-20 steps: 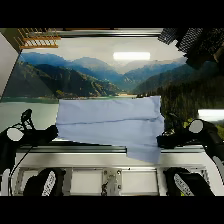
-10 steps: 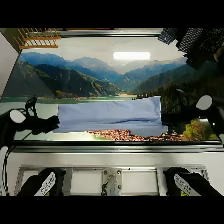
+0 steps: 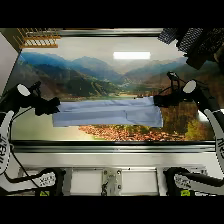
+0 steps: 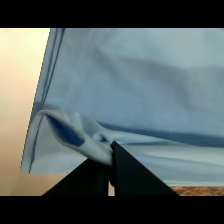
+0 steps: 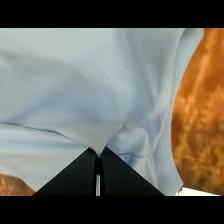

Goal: Fold the clothes and pants, and hang the long-sleeved shirts on hangers.

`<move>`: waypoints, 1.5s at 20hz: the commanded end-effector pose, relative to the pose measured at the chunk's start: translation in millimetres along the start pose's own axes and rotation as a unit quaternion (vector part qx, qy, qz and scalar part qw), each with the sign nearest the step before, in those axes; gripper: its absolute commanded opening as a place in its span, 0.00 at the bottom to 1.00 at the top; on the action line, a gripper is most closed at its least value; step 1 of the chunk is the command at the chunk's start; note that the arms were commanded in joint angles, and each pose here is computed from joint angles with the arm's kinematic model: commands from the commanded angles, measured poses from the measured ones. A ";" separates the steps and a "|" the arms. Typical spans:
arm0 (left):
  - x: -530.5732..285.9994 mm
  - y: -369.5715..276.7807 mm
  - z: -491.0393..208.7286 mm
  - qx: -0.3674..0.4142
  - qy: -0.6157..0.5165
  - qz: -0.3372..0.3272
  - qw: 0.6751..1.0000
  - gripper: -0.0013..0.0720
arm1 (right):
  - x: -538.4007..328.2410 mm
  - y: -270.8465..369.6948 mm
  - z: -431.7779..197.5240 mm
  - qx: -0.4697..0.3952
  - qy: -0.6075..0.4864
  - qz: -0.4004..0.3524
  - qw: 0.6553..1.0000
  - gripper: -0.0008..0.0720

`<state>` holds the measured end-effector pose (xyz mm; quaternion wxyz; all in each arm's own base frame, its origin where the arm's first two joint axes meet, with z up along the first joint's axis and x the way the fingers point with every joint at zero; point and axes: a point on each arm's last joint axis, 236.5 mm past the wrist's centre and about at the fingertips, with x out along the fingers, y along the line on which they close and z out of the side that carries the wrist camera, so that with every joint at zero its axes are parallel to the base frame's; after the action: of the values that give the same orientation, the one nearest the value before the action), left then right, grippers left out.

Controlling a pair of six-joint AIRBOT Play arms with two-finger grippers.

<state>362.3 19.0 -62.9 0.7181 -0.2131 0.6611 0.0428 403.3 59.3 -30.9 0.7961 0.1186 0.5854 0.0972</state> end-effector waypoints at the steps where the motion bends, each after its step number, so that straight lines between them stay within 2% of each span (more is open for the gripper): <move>1: 11.9 -10.2 24.2 -0.006 0.006 -0.018 1.000 0.03 | 14.5 5.2 43.9 0.007 -0.081 0.007 0.997 0.04; 2: 13.2 -15.5 29.1 -0.005 0.004 -0.028 1.000 0.03 | 13.8 7.9 53.7 0.014 -0.102 0.012 0.995 0.05; 3: 13.7 -23.7 35.0 -0.003 -0.001 -0.045 0.999 0.23 | 11.8 12.8 63.7 0.027 -0.123 0.024 0.992 0.05; 4: 12.9 -31.1 41.7 -0.007 -0.008 -0.060 0.998 0.64 | 8.4 18.2 75.6 0.043 -0.148 0.037 0.987 0.25; 5: 9.8 -37.4 49.7 -0.010 -0.018 -0.071 0.997 0.80 | 4.9 22.7 84.8 0.060 -0.167 0.050 0.983 0.66; 6: 4.2 -41.9 56.6 -0.009 -0.029 -0.078 0.997 0.79 | 1.0 24.9 92.4 0.072 -0.183 0.059 0.979 0.96; 9: -18.9 -50.1 69.7 0.007 -0.045 -0.080 0.996 0.79 | -11.6 16.6 94.8 0.075 -0.184 0.059 0.978 0.96; 10: -24.2 -52.4 69.3 0.012 -0.048 -0.082 0.995 0.75 | -14.2 8.7 89.5 0.073 -0.173 0.057 0.981 0.96; 11: -27.6 -56.6 67.3 0.024 -0.051 -0.082 0.995 0.49 | -15.1 -2.7 79.2 0.074 -0.150 0.056 0.984 0.96; 12: -29.9 -59.4 65.1 0.038 -0.059 -0.082 0.994 0.19 | -15.1 -15.2 67.5 0.075 -0.125 0.056 0.988 0.96; 13: -30.2 -63.2 60.2 0.047 -0.061 -0.083 0.994 0.03 | -14.7 -28.5 54.5 0.078 -0.098 0.058 0.990 0.96; 16: -20.0 -78.7 30.9 0.068 -0.050 -0.083 0.993 0.03 | -10.8 -72.9 14.8 0.115 -0.021 0.071 0.991 0.96; 20: 6.3 -102.8 -14.1 0.106 -0.019 -0.081 0.991 0.03 | 16.1 -108.4 -9.1 0.164 0.025 0.081 0.983 0.96; 26: 30.0 -148.4 -47.4 0.158 -0.014 -0.087 0.983 0.03 | 58.8 -48.9 -6.9 0.161 0.051 0.184 0.968 0.94; 28: 31.9 -160.8 -50.6 0.173 -0.022 -0.091 0.980 0.03 | 66.4 -30.3 -8.5 0.151 0.061 0.194 0.967 0.93; 29: 32.7 -165.5 -53.1 0.180 -0.023 -0.092 0.979 0.03 | 68.8 -23.0 -9.9 0.143 0.066 0.195 0.968 0.81; 30: 33.3 -168.7 -55.8 0.185 -0.022 -0.093 0.978 0.03 | 70.7 -17.3 -10.7 0.137 0.068 0.196 0.969 0.58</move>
<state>372.8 -145.0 -55.0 0.7541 -0.1466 0.6269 -0.1295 412.9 38.7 -102.9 0.7037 0.3304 0.6102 0.1526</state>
